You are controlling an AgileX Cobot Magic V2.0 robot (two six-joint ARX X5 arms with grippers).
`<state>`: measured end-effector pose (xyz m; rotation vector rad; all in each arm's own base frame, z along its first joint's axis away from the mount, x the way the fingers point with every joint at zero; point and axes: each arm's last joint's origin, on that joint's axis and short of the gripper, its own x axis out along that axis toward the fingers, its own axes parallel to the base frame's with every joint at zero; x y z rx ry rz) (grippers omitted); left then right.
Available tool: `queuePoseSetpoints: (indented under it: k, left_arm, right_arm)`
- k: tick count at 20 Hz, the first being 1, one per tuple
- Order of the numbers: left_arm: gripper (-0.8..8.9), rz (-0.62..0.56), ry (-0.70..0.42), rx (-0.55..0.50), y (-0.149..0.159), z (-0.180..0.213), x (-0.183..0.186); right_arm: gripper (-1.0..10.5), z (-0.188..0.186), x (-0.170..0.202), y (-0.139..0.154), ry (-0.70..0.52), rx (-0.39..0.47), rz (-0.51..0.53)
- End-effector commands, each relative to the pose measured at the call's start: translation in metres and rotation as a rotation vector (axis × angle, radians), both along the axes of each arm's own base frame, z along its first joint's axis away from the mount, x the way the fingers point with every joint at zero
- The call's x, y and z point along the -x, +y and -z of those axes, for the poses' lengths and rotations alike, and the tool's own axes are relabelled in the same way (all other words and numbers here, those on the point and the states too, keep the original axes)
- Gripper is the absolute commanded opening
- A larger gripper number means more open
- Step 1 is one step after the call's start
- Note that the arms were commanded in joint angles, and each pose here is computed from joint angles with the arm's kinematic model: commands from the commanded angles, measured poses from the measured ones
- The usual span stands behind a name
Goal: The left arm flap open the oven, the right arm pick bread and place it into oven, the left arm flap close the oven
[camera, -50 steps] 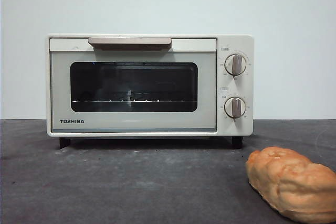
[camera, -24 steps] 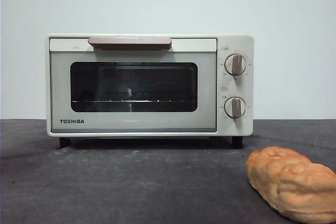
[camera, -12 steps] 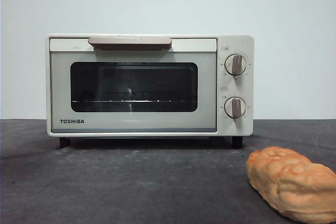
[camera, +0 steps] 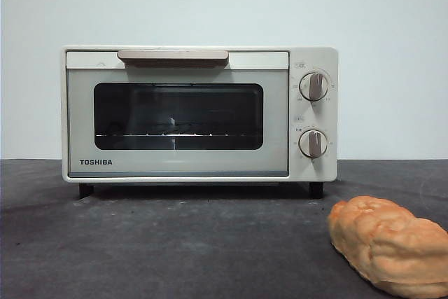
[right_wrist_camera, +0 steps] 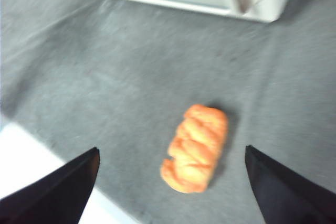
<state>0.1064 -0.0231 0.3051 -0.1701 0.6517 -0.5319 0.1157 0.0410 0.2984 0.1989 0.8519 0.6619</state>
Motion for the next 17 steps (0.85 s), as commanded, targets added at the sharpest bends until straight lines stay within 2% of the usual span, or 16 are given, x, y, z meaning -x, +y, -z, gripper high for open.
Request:
queuePoseSetpoints:
  k: [1, 7, 11, 17]
  left_arm:
    - [0.16, 0.012, -0.034, -0.002, 0.000, -0.007, 0.000]
    - [0.16, 0.012, -0.034, -0.003, 0.000, -0.007, 0.000]
    - [0.16, 0.012, -0.034, -0.003, 0.000, -0.007, 0.000]
    - [0.16, 0.012, -0.033, -0.003, 0.000, -0.007, 0.000]
  right_arm:
    - [4.4, 0.013, -0.006, 0.010, 0.052, 0.023, 0.020]
    - [4.4, 0.065, -0.014, 0.047, 0.110, 0.062, 0.033]
    - [4.4, 0.087, -0.019, 0.071, 0.094, 0.205, 0.086]
    - [4.4, 0.114, -0.034, 0.098, 0.091, 0.317, 0.122]
